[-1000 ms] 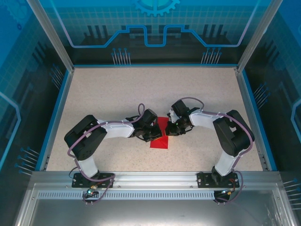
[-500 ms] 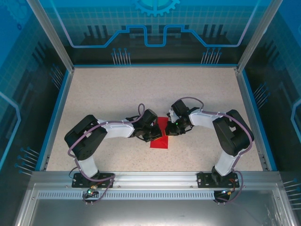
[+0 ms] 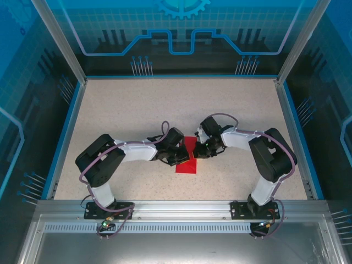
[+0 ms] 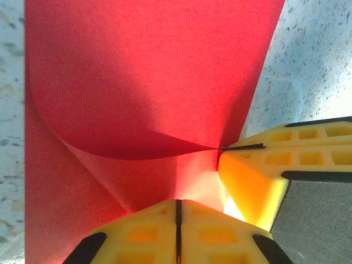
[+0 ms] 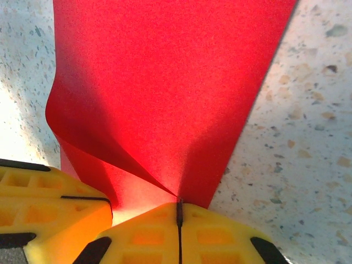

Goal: Fold a paper plane with a square sheet of paper (pick it up from the middle)
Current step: Fold the triangle a second time at the center of the table.

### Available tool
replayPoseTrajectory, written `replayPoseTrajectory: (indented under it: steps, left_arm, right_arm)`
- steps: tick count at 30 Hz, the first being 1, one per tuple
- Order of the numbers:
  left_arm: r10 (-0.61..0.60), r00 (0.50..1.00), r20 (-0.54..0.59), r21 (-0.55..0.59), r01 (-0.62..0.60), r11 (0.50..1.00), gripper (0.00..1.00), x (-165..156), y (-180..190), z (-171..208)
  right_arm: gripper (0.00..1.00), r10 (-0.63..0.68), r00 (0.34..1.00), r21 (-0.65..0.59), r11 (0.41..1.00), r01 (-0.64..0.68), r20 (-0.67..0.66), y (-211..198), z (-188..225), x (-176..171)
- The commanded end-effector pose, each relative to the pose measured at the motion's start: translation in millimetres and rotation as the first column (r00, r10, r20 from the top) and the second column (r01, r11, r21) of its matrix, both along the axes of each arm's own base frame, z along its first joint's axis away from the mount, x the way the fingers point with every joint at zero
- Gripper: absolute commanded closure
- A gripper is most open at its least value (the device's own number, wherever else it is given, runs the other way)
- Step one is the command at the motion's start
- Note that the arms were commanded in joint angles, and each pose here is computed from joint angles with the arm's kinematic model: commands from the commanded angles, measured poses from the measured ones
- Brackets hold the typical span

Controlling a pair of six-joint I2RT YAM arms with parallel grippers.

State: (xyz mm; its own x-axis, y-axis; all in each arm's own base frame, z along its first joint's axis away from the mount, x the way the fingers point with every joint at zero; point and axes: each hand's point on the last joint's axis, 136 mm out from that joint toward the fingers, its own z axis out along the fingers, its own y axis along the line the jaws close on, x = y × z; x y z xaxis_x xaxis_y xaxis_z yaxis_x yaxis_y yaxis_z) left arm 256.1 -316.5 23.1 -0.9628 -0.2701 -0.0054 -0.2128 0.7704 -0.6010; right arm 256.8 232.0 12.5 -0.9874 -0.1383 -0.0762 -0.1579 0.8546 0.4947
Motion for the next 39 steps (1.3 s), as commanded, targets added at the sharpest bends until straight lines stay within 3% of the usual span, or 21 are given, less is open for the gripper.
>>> replayPoseTrajectory:
  steps: [1, 39]
  left_arm:
    - [-0.036, 0.999, 0.009, 0.002, 0.036, 0.999, 0.91, 0.3, -4.3, 2.3]
    - [-0.043, 0.999, -0.006, 0.015, 0.043, 0.999, 0.91, -1.0, -4.0, -5.6]
  right_arm:
    - [0.94, 0.014, 0.999, 0.044, 0.999, -0.017, 0.047, 5.1, 9.3, 8.0]
    - [0.94, -0.001, 1.000, -0.018, 1.000, 0.001, 0.022, -4.1, -5.6, 6.5]
